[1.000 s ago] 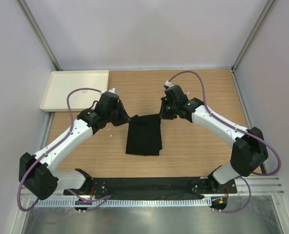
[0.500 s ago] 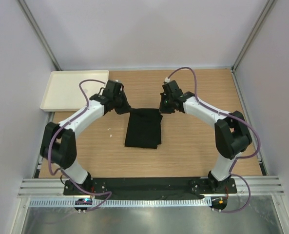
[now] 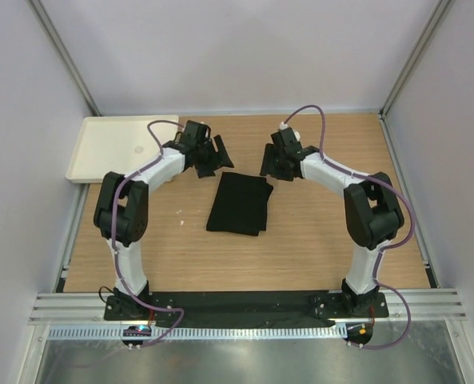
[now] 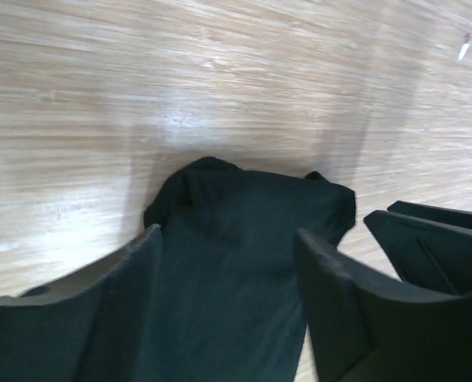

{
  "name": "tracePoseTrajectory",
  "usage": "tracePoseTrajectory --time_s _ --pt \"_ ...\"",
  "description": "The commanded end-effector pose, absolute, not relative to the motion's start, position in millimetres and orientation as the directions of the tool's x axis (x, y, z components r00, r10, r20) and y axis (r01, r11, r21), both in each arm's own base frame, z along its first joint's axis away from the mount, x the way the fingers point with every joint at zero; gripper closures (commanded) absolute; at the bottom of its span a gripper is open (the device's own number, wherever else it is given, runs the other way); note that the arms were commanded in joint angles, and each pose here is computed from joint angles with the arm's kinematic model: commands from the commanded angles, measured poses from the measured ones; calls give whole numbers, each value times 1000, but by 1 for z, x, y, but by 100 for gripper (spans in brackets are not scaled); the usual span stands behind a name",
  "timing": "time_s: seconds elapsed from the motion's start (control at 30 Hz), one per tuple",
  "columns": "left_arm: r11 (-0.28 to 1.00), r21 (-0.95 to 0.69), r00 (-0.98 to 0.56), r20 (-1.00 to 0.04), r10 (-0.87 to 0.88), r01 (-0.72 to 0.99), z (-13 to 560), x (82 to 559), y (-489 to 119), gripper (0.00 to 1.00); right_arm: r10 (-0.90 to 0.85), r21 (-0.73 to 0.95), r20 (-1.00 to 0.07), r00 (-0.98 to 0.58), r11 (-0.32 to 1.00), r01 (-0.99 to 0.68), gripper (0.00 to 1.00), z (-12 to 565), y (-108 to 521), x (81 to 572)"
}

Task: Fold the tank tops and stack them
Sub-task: Fold the tank top, then neatly place the folded tank top to the corner

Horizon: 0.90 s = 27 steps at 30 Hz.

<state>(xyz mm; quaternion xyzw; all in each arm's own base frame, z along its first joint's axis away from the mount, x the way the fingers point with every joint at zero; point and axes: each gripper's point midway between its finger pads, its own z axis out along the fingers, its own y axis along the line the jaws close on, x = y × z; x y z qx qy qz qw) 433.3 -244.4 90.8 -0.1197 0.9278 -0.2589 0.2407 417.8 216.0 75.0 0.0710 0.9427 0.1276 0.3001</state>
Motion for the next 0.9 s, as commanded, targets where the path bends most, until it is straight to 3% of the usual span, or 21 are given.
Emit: tracePoseTrajectory --time_s 0.0,0.17,0.2,0.23,0.33,0.4,0.6,0.7,0.87 --pt "821 -570 -792 -513 -333 24 155 434 -240 22 245 331 -637 -731 943 29 34 126 211 415" --pt "824 -566 -804 -505 -314 34 158 398 -229 21 208 420 -567 -797 906 -62 28 127 225 377" --pt "829 -560 -821 -483 -306 20 146 386 -225 21 202 422 -541 -816 905 -56 24 118 224 369" --pt "825 -565 -822 -480 -306 23 148 379 -224 21 202 433 -523 -828 900 -54 6 114 225 363" --pt "815 -578 -845 -450 -289 29 132 358 -224 20 213 497 -464 -860 866 -54 5 98 233 344" --pt "810 -585 -861 -433 -267 43 119 345 -226 13 237 535 -412 -880 845 -23 5 84 235 330" --pt "825 -564 -882 -402 -245 28 90 343 -226 11 264 599 -361 -894 801 -5 19 64 244 321" --pt "825 -565 -904 -355 -238 4 72 344 -231 21 262 616 -337 -905 788 -1 32 57 251 322" --pt "818 -574 -920 -298 -255 -41 50 339 -232 28 271 646 -297 -916 763 17 42 46 258 323"
